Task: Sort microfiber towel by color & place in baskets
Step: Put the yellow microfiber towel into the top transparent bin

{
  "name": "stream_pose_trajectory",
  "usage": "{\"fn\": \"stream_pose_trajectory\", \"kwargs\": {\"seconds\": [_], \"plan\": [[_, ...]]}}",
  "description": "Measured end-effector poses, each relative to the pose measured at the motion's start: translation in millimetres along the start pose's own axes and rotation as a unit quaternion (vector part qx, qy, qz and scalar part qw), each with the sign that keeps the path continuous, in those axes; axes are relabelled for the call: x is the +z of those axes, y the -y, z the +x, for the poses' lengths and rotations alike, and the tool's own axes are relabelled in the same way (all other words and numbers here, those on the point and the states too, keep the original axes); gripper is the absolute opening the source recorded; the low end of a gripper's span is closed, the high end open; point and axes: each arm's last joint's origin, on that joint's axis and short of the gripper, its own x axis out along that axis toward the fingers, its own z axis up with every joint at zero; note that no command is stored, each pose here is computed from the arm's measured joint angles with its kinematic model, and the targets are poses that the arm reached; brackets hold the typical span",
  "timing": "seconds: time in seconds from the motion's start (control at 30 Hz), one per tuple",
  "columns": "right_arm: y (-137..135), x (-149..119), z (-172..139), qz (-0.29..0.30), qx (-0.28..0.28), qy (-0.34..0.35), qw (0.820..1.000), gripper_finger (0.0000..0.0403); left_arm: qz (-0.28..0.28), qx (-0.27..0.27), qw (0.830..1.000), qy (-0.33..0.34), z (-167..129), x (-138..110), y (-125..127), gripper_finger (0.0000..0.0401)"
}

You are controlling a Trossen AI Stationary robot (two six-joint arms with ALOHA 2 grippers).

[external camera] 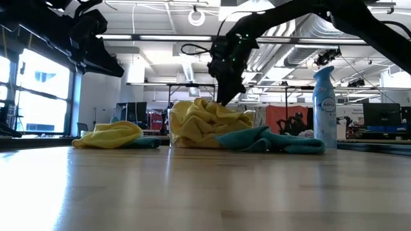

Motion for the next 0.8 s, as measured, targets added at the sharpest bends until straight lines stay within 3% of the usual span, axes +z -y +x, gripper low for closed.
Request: {"fn": "stream_pose_trajectory", "kwargs": {"seconds": [0.4,0.8], "plan": [[-8.1,-9.1,-11.4,0.044,0.005,-0.050,0.998,0.0148,0.000,0.000,1.000,0.000,0.0,0.1,0.0,0.0074],[-55.8,-12.1,-68.6,0.005,0.001,0.017,1.000,0.0059,0.000,0.013,1.000,0.004,0.0,0.3,-0.8,0.0074]]}}
